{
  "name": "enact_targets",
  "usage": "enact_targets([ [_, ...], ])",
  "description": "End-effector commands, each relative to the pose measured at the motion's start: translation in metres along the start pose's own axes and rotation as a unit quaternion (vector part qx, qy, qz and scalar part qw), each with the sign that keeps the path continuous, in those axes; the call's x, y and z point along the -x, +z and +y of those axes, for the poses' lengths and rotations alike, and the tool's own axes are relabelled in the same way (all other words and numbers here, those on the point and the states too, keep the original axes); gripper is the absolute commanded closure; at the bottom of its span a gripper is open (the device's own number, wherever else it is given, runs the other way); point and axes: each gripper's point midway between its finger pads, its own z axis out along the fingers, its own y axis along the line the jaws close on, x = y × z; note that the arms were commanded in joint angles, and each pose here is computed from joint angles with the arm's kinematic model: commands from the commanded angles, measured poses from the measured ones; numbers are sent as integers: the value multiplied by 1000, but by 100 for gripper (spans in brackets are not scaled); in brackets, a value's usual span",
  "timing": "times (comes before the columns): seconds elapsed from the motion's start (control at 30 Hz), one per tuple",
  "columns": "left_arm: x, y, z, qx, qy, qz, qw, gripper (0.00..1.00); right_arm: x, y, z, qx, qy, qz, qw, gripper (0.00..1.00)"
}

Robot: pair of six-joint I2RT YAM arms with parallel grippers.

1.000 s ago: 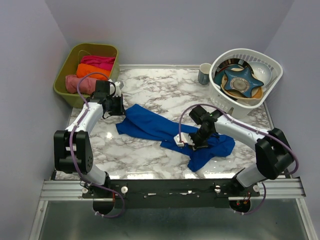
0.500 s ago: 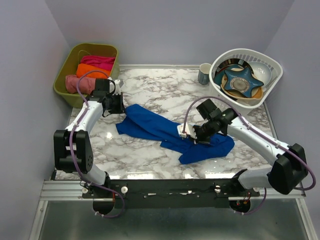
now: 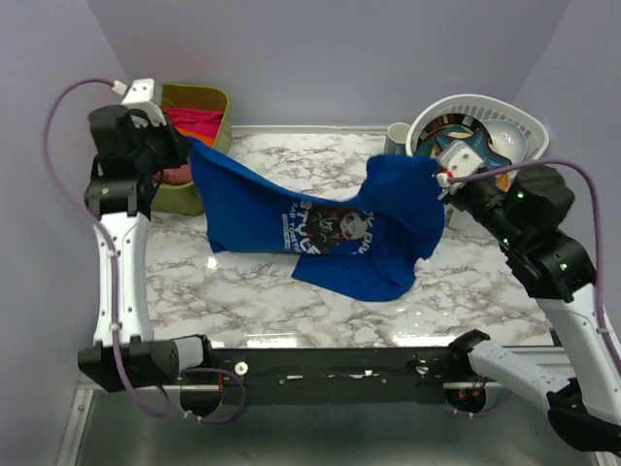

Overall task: Roll the t-shirts
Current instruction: Flatten out the T-shirt at the center of the board.

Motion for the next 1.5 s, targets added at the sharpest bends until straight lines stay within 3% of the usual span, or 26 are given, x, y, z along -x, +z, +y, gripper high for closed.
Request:
enact_targets([
  [0.0, 87, -89, -15, 53, 40, -154, 986, 100, 28, -58, -108, -240, 13, -14, 971, 99],
  [0.1, 110, -125, -32, 54, 72, -185, 979, 100, 46, -91, -142, -305, -4, -27, 952, 99],
  [0.37, 145, -221, -66, 79, 146, -278, 946, 100, 110, -150, -169, -348, -21, -117, 930, 99],
  [0.73, 140, -346, -137, 39, 223, -387, 894, 100, 182, -242, -139, -273, -62, -241, 929, 99],
  [0.97, 135, -422, -178, 20, 245, -461, 853, 100, 209, -320, -120, -275, -54, -308, 909, 99],
  [1.27, 130, -462, -203, 27, 265, -512, 817, 100, 237, -350, -74, -267, -107, -340, 895, 99],
  [1.4, 133, -450, -197, 36, 258, -509, 821, 100, 247, -347, -91, -292, -79, -355, 885, 99],
  [1.47, 135, -435, -188, 38, 252, -497, 830, 100, 243, -331, -100, -288, -66, -344, 891, 100],
])
